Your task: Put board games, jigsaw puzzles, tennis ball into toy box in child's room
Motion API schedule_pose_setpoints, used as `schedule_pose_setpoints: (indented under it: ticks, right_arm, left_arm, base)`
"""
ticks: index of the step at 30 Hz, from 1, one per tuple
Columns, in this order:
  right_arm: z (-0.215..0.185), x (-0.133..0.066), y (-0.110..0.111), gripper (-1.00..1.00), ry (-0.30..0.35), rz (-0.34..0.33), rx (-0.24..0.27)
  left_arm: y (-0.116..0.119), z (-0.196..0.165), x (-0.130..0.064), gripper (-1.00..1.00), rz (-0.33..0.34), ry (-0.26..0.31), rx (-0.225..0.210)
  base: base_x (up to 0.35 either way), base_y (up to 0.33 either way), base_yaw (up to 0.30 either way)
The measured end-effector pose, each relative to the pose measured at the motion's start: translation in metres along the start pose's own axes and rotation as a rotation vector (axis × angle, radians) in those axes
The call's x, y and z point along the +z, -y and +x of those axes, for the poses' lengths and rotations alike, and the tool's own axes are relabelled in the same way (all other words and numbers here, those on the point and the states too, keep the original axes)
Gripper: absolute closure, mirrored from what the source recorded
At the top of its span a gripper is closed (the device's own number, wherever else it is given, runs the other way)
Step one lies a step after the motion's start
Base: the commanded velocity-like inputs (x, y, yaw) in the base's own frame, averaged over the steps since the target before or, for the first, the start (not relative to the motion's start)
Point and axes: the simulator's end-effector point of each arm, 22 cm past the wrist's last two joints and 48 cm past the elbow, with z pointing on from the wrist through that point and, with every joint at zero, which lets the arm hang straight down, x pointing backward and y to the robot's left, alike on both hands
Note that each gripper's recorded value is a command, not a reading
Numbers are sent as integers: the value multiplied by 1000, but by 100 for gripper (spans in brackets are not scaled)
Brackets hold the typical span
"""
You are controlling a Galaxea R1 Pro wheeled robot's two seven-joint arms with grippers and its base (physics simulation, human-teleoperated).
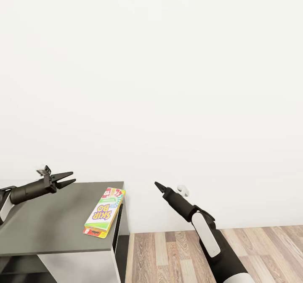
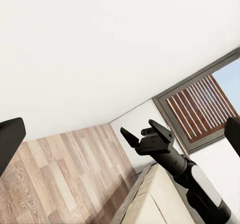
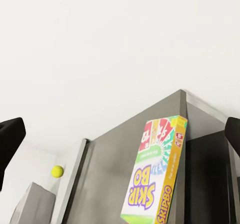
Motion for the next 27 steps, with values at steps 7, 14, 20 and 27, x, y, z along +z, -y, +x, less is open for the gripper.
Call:
schedule_pose_setpoints:
  ticks: [7,14,20,27]
  right_arm:
    - [-1,1,-1,-100,-3,1,-1]
    - [-6,10,0,-100,-27,28,-4]
    - [-5,16,6,-100,-62,63,0]
    - [5,22,18,-100,-113,147,8]
  left_arm:
    - [0,0,0,-100,1,1,0]
    - [0,0,0,-100,2,1,0]
    - [0,0,0,-100,1,1,-1]
    - [0,0,0,-100,2,1,0]
  base:
    - [0,0,0]
    - [0,0,0]
    - [0,0,0]
    - [0,0,0]
